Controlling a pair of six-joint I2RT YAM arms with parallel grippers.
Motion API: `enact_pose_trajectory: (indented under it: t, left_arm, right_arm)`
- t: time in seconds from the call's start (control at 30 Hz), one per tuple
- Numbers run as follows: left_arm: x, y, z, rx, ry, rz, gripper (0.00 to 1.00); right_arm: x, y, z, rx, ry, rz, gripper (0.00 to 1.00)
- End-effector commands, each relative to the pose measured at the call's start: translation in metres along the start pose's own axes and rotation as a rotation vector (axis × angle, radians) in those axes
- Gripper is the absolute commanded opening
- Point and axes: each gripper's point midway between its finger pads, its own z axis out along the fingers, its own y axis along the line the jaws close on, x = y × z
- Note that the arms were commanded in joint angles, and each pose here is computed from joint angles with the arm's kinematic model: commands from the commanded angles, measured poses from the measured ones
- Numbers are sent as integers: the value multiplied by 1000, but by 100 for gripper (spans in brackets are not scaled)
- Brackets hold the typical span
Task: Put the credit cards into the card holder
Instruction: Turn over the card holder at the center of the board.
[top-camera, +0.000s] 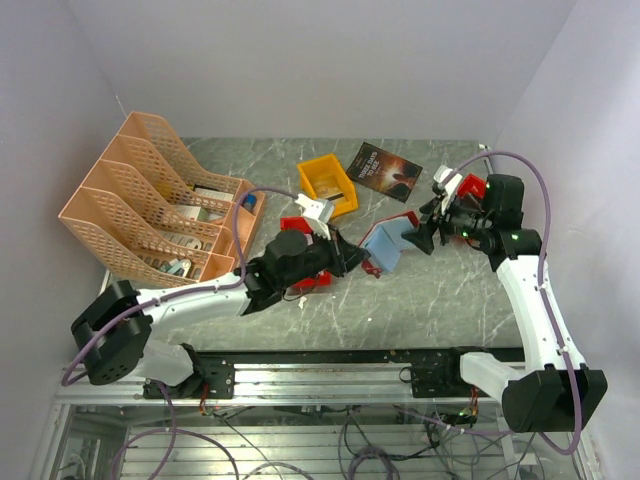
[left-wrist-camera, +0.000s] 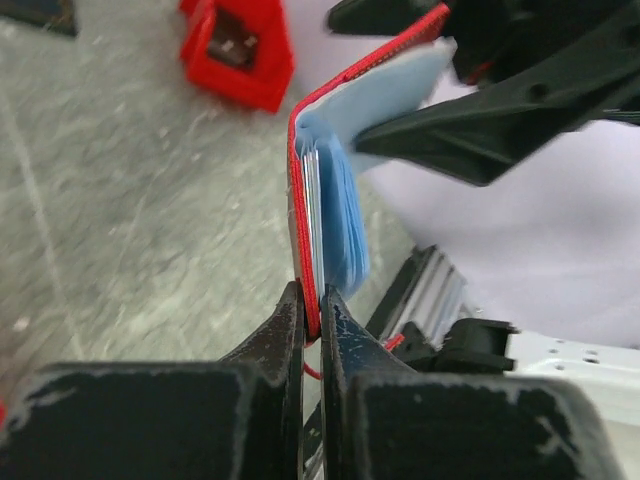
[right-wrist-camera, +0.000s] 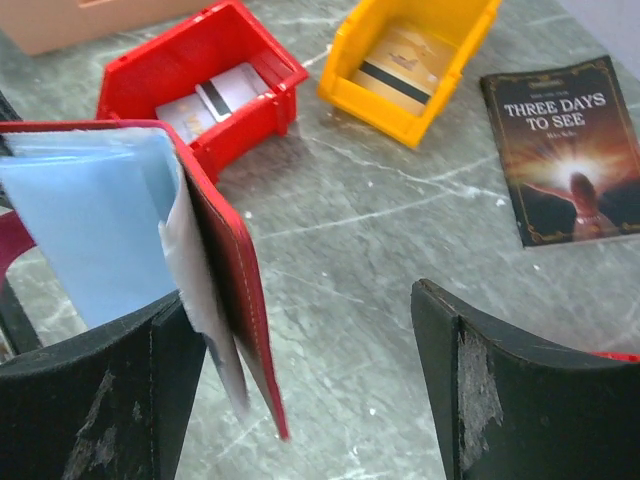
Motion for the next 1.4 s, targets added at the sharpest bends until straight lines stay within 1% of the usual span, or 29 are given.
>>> enact_pose_trajectory:
  t: [0.0, 0.1, 0.27, 0.37, 0.5, 0.67, 0.97, 1.13, 1.27, 1.37]
  left_arm:
    - [31, 44, -3, -300, 181, 37, 7]
    - [34, 51, -1, -408, 235, 148, 7]
    - [44, 48, 11, -456, 309, 205, 7]
    - [49, 54, 15, -534, 347, 190, 7]
    - [48, 56, 25, -587, 336, 161, 7]
    - [49, 69, 28, -670, 332, 169, 7]
    - [61, 67, 35, -598, 349, 122, 7]
    - [63, 69, 35, -579, 361, 85, 7]
    - [64, 67, 38, -551, 358, 56, 7]
    - [64, 63, 39, -520, 351, 30, 7]
  right_arm:
    - [-3, -13, -11, 75, 34, -68, 80]
    - [1, -1, -8, 8, 22, -76, 80]
    - [16, 30, 3, -139, -41, -30, 80]
    - [19, 35, 6, -163, -57, -4, 79]
    - [30, 34, 14, -152, -63, 87, 75]
    - [37, 28, 19, -135, -51, 105, 75]
    - [52, 25, 21, -101, -9, 111, 75]
    - [56, 34, 24, -154, -18, 123, 74]
    - [65, 42, 33, -181, 14, 132, 74]
    - [75, 45, 44, -180, 67, 126, 74]
